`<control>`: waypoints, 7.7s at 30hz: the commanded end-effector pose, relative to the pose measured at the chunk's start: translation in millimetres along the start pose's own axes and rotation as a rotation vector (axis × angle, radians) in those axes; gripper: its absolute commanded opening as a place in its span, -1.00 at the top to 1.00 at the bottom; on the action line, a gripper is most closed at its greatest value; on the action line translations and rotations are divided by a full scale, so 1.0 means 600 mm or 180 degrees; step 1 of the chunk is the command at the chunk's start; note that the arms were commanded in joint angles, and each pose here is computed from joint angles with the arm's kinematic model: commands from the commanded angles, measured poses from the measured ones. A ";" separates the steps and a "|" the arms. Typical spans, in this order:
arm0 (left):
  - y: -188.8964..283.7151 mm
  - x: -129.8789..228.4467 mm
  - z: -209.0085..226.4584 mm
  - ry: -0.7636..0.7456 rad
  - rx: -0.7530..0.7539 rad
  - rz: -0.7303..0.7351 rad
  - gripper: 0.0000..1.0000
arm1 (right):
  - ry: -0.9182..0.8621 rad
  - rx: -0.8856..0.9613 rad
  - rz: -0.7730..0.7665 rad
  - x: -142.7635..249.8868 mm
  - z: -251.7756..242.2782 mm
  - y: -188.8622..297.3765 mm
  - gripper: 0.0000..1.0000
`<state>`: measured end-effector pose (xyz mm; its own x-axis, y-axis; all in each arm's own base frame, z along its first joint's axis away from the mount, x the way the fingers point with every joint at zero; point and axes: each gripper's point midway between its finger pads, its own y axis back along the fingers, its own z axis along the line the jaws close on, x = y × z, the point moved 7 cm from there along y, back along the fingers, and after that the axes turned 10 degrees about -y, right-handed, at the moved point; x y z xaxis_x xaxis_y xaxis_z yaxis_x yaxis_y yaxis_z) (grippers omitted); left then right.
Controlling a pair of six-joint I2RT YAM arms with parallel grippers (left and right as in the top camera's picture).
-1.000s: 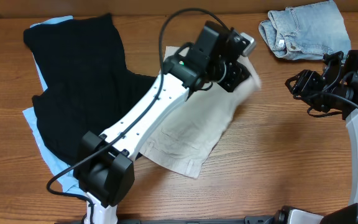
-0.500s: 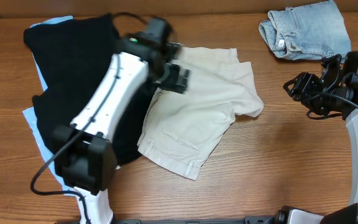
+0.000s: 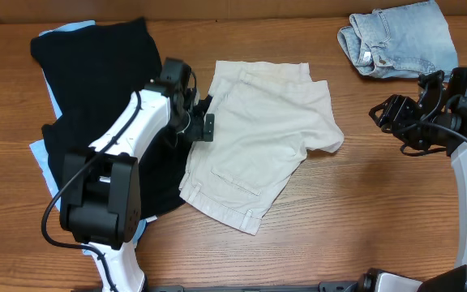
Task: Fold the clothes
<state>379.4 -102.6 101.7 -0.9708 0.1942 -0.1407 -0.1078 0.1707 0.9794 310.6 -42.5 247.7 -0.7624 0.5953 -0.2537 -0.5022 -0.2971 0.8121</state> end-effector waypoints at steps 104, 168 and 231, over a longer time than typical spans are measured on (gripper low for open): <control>0.018 0.061 -0.023 -0.0924 0.0216 0.0296 -0.08 | 0.0560 -0.0299 -0.0028 0.010 0.051 0.011 -0.53; 0.343 0.040 -0.486 -0.3253 0.1264 -0.1021 0.91 | 0.0454 -0.0892 -0.1664 -0.030 0.117 0.348 -0.47; 0.405 -0.116 0.117 0.0200 -0.0198 -0.1310 -1.00 | 0.2341 0.1009 0.0148 0.128 0.304 -0.430 -0.43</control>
<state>432.3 -8.8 348.2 -0.8407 0.0704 -0.5369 -0.5204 0.1692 0.8370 454.0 217.3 126.3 -0.9076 -0.0851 -0.4112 -0.4068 -0.0639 0.9113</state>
